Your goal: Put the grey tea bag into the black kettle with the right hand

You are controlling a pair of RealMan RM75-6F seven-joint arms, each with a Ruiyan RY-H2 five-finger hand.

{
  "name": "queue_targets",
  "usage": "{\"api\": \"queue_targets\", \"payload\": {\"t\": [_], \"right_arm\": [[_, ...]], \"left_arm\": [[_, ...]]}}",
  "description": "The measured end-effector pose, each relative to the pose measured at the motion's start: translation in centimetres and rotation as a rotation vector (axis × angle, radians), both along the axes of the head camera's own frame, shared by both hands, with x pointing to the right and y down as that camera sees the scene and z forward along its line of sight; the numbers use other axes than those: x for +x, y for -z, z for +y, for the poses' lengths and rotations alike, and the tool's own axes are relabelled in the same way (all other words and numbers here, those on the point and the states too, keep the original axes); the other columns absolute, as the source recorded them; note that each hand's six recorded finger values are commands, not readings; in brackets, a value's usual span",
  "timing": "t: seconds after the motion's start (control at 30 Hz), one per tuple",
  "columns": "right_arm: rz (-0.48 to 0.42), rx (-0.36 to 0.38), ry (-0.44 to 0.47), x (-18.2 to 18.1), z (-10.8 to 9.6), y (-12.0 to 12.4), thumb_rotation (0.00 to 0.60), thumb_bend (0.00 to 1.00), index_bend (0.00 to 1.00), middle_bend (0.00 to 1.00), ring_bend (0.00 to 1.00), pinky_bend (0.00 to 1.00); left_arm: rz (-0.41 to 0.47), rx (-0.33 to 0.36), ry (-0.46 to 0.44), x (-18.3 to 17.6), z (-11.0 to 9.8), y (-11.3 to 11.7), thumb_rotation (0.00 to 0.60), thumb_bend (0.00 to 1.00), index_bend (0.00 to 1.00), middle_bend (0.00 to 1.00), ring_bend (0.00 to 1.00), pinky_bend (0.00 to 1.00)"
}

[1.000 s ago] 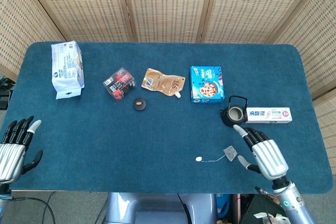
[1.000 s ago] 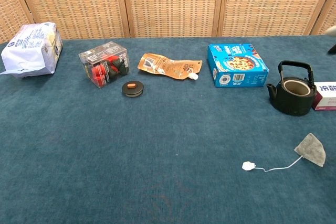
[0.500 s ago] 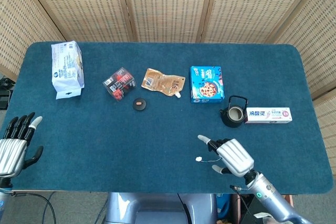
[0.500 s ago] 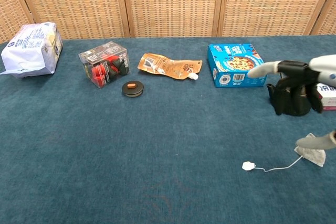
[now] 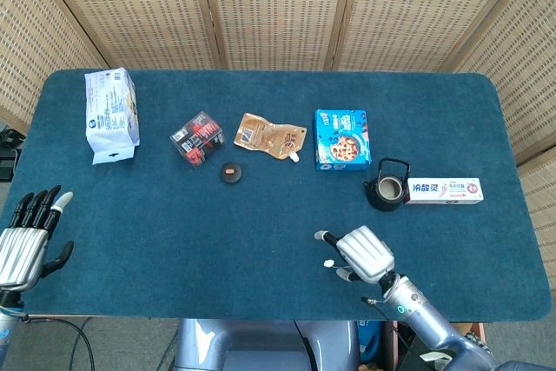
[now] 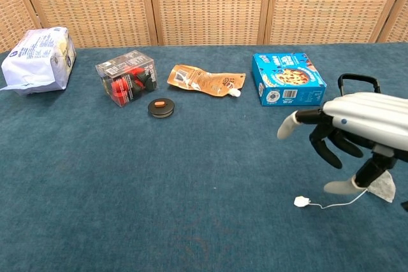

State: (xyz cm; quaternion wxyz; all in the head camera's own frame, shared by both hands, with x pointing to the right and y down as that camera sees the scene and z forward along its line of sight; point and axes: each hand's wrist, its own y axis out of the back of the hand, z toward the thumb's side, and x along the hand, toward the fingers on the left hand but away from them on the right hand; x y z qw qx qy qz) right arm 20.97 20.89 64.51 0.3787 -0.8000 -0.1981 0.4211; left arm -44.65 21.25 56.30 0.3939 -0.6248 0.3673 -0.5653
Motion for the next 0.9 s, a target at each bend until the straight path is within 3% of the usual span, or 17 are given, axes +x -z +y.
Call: {"api": "queue_targets", "payload": {"t": [0.5,0.9], "right_arm": [[0.085,-0.045,0.083,-1.7,1.3,-3.8,0.6,0.34,0.43,0.84,0.86,0.93],[0.125,-0.058,0.085,-1.4,1.5,-5.3,0.6,0.34,0.49,0.85,0.87,0.93]], "left_arm": [[0.003,-0.007,0.002,0.0,0.1,-0.3,0.6,0.41,0.0,0.0,0.0,0.0],[0.005,-0.011,0.006,-0.2,0.2,-0.6,0.6,0.41,0.0,0.0,0.0,0.0]]}}
